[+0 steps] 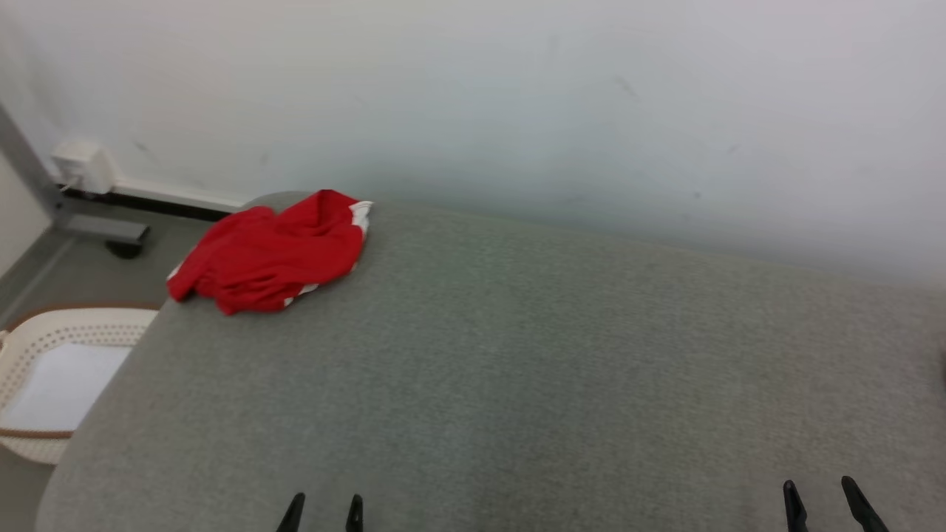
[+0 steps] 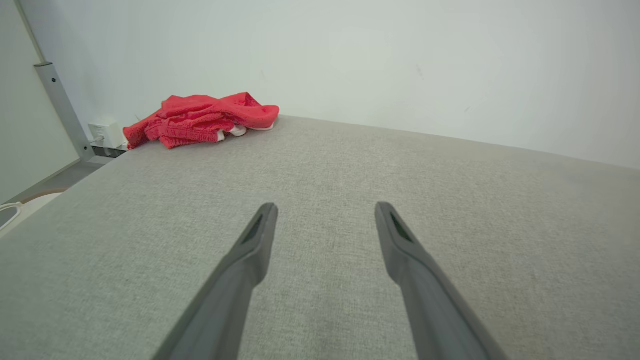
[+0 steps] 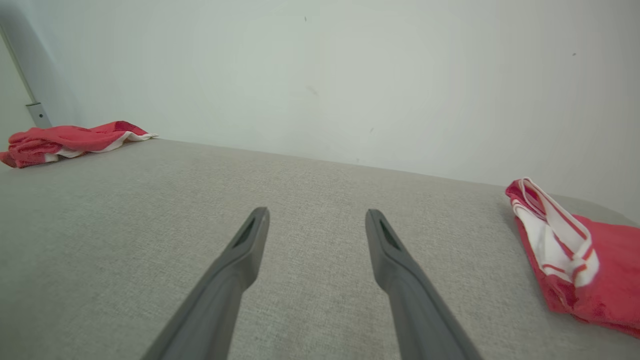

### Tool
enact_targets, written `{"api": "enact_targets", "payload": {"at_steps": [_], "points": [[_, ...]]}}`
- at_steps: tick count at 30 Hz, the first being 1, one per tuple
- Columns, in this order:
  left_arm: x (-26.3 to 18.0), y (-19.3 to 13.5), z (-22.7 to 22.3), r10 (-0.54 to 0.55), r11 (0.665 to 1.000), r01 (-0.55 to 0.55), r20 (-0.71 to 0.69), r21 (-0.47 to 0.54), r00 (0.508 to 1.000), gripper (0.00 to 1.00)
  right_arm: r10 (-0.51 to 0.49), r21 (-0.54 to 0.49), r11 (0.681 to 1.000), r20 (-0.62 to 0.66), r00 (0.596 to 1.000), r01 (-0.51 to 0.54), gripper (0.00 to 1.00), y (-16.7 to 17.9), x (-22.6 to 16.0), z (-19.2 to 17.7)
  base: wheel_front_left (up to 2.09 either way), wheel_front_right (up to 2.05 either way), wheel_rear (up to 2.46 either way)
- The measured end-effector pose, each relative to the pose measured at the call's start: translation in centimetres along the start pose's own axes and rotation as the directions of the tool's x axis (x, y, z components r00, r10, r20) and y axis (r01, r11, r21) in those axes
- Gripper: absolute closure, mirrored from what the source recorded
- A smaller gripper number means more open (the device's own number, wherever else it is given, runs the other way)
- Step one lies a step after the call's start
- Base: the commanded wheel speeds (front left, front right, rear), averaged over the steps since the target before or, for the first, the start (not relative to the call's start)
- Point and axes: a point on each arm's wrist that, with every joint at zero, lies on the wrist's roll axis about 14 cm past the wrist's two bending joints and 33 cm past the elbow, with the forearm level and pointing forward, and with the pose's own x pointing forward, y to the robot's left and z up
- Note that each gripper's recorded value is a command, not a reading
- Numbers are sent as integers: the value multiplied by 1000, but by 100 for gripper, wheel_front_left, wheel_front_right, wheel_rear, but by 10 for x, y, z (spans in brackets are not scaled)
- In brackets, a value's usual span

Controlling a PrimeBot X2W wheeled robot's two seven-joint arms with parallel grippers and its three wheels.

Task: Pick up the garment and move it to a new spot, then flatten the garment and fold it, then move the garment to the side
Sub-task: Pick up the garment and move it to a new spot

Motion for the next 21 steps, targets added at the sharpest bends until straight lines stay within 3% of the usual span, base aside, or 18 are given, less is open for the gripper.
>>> {"api": "enact_targets", "payload": {"at_steps": [6, 12, 17, 21], "points": [[-36, 45, -4, 170, 985, -171, -10, -6, 985, 0, 178, 6, 984, -33, 983, -178, 0, 55, 27, -9, 0, 0, 0], [-53, 66, -2, 252, 968, -252, -2, -10, 968, 0, 268, 12, 963, -32, 963, -268, 0, 86, 40, -9, 0, 0, 0], [-48, 81, 3, 289, 957, -289, 6, -17, 957, 0, 290, 16, 957, -52, 956, -290, 0, 89, 47, -17, 0, 0, 0], [-13, 97, 29, 296, 955, -297, 72, -3, 952, 0, 293, -17, 956, -51, 955, -294, 0, 77, 67, -19, 0, 0, 0]]}}
